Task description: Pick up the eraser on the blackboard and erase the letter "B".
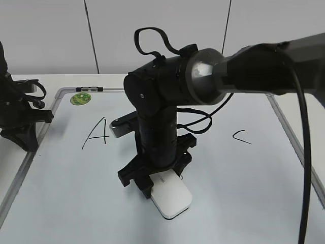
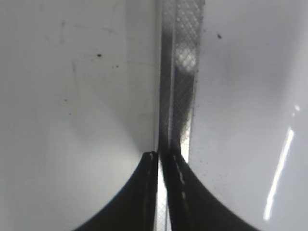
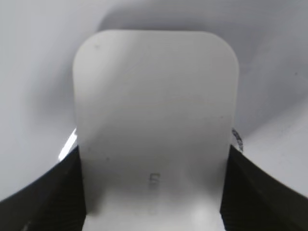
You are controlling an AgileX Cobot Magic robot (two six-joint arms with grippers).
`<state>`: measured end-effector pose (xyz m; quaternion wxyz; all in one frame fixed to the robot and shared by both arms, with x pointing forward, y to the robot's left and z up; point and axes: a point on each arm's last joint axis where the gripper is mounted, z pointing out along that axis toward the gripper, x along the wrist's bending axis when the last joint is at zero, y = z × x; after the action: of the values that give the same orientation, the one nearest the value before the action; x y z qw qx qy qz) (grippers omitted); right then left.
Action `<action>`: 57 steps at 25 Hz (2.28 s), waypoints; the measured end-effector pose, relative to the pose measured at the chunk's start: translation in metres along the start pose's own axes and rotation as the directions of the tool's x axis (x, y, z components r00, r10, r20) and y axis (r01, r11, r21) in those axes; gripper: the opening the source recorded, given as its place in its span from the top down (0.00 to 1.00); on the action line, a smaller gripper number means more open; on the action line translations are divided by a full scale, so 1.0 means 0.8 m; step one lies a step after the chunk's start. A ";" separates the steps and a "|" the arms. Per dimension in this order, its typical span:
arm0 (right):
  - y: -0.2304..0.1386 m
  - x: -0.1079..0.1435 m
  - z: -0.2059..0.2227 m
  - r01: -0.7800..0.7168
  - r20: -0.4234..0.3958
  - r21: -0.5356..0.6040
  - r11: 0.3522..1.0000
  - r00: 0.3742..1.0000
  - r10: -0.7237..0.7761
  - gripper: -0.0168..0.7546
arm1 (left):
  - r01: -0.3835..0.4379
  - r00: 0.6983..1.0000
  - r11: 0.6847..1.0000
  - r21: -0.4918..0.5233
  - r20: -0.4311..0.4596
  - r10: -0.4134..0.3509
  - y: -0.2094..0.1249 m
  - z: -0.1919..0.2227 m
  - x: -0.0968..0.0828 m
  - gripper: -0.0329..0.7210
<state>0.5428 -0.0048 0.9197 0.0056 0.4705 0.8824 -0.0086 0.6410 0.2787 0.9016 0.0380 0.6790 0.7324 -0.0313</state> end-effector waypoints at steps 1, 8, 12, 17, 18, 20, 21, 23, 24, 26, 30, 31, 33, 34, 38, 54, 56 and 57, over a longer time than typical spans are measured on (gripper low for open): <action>0.000 -0.002 0.000 -0.008 0.000 0.002 1.000 1.000 0.008 0.30 | 0.000 1.000 1.000 0.000 0.000 0.000 0.000 0.000 0.000 0.91; 0.000 -0.008 0.000 -0.046 -0.012 0.019 0.999 0.999 0.046 0.30 | -0.007 1.000 1.000 0.005 -0.010 0.007 -0.001 0.000 0.001 0.91; -0.001 -0.011 0.000 -0.053 -0.010 0.030 0.998 0.999 0.054 0.30 | -0.007 1.000 1.000 0.007 -0.010 0.007 -0.001 0.000 0.001 0.91; -0.001 -0.027 0.000 -0.082 -0.006 0.050 0.995 0.997 0.083 0.30 | -0.008 1.000 1.000 0.007 -0.012 0.008 -0.001 0.000 0.001 0.92; -0.001 -0.030 0.000 -0.089 -0.005 0.055 0.995 0.996 0.089 0.30 | -0.008 1.000 1.000 0.007 -0.012 0.008 -0.001 0.000 0.001 0.92; -0.001 -0.042 0.000 -0.112 -0.004 0.062 0.992 0.994 0.112 0.30 | -0.008 1.000 1.000 0.007 -0.012 0.008 -0.001 0.000 0.001 0.92; -0.001 -0.047 0.000 -0.121 -0.003 0.066 0.990 0.993 0.121 0.30 | -0.008 1.000 1.000 0.007 -0.012 0.008 -0.001 0.000 0.001 0.92; 0.000 -0.060 0.001 -0.134 0.014 0.070 0.989 0.991 0.133 0.30 | -0.008 1.000 1.000 0.007 -0.012 0.008 -0.001 0.000 0.001 0.92; 0.000 -0.067 0.001 -0.142 0.021 0.071 0.987 0.990 0.141 0.30 | -0.008 1.000 1.000 0.007 -0.012 0.008 -0.001 0.000 0.001 0.92; 0.000 -0.079 0.001 -0.158 0.032 0.073 0.985 0.987 0.156 0.30 | -0.008 1.000 1.000 0.007 -0.012 0.008 -0.001 0.000 0.001 0.92; -0.001 -0.111 0.001 -0.203 0.058 0.076 0.976 0.978 0.199 0.30 | -0.008 1.000 1.000 0.007 -0.012 0.008 -0.001 0.000 0.001 0.92; -0.001 -0.119 0.001 -0.215 0.065 0.077 0.974 0.976 0.210 0.30 | -0.008 1.000 1.000 0.007 -0.012 0.008 -0.001 0.000 0.001 0.92; -0.002 -0.132 0.001 -0.235 0.069 0.078 0.969 0.971 0.230 0.30 | -0.008 1.000 1.000 0.007 -0.012 0.008 -0.001 0.000 0.001 0.92; -0.003 -0.139 0.001 -0.247 0.071 0.079 0.966 0.968 0.242 0.30 | -0.008 1.000 1.000 0.007 -0.012 0.008 -0.001 0.000 0.001 0.92; -0.004 -0.149 -0.004 -0.253 0.092 0.067 0.965 0.965 0.246 0.30 | -0.008 1.000 1.000 0.009 -0.012 0.008 -0.001 0.000 0.001 0.92; -0.064 -0.302 -0.065 -0.500 -0.026 -0.007 0.866 0.866 0.500 0.30 | -0.011 1.000 1.000 0.007 -0.016 0.011 -0.001 0.000 0.002 0.92; -0.074 -0.312 -0.060 -0.513 -0.032 0.012 0.859 0.858 0.513 0.30 | -0.011 1.000 1.000 0.007 -0.016 0.011 -0.001 0.000 0.002 0.92; -0.077 -0.317 -0.058 -0.518 -0.034 0.019 0.855 0.854 0.519 0.30 | -0.011 1.000 1.000 0.007 -0.016 0.011 -0.001 0.000 0.002 0.92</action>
<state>0.6325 -0.2486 0.9711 -0.0113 0.6908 0.7230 -0.0021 0.6404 0.2800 0.9018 0.0300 0.6835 0.7288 -0.0283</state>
